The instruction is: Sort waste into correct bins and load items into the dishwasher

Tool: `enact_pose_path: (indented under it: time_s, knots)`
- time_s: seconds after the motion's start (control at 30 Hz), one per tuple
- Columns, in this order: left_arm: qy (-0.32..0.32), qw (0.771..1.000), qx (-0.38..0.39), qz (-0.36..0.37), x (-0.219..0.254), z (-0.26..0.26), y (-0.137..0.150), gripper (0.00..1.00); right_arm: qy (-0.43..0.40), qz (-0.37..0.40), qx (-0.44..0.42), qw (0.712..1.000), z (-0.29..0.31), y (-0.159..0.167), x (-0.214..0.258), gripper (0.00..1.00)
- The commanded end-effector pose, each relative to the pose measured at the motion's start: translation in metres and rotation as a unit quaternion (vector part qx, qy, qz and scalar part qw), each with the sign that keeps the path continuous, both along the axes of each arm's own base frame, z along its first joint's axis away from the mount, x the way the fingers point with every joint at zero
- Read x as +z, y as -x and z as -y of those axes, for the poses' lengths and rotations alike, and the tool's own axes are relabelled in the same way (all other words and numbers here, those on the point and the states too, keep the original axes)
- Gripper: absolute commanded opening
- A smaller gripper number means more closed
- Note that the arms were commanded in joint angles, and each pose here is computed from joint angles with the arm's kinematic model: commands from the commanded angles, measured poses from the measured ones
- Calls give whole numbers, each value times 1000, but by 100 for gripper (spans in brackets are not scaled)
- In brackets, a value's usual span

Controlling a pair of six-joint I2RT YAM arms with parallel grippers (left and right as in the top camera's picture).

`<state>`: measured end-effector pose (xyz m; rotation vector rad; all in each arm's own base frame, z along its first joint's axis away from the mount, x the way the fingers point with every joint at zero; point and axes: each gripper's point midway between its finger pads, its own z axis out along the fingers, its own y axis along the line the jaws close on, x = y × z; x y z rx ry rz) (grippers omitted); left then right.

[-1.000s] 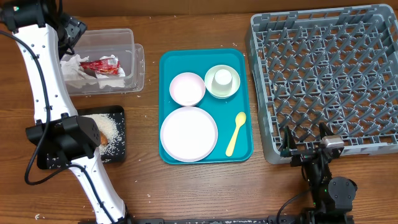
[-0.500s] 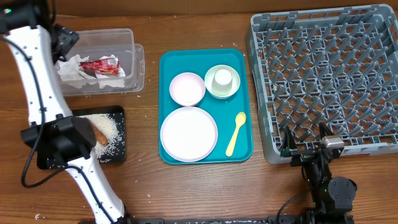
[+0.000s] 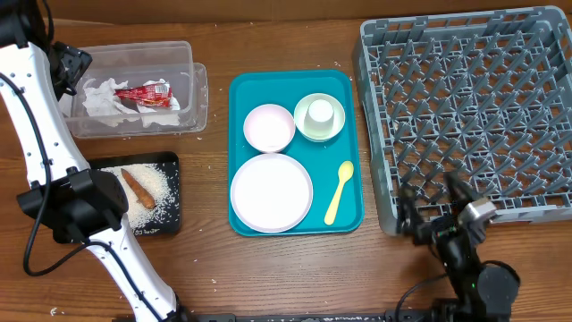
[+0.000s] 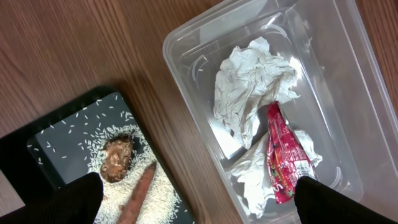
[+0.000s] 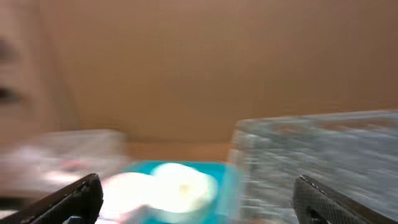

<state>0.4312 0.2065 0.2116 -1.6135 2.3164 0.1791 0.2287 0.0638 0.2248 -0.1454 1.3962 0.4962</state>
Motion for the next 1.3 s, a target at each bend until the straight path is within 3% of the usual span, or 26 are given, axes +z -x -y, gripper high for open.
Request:
enact_pose_path:
  time_s: [0.0, 0.1, 0.27, 0.4, 0.57, 0.77, 0.87, 1.03, 1.27]
  knots:
    - [1, 1000, -5, 2, 2, 4, -1, 100, -101, -35, 239, 965, -59, 48, 20, 100]
    - [1, 1000, -5, 2, 2, 4, -1, 100, -140, -4, 265, 954, -59, 61, 47, 100]
    - [1, 1000, -5, 2, 2, 4, -1, 100, -151, 111, 274, 943, -52, 89, 95, 100]
    - [1, 1000, -5, 2, 2, 4, -1, 100, -200, 132, 258, 936, -40, 93, 117, 100]
    - [1, 1000, -5, 2, 2, 4, -1, 100, -191, 149, 233, 942, -35, 97, 148, 100]
    - [1, 1000, -5, 2, 2, 4, -1, 100, -129, 100, 176, 971, -35, 76, 170, 100]
    - [1, 1000, -5, 2, 2, 4, -1, 100, -46, 32, 180, 982, -47, 52, 178, 100]
    - [1, 1000, -5, 2, 2, 4, -1, 100, 5, -54, 245, 968, -66, 20, 177, 100]
    - [1, 1000, -5, 2, 2, 4, -1, 100, 40, -214, 285, 934, -86, -52, 131, 100]
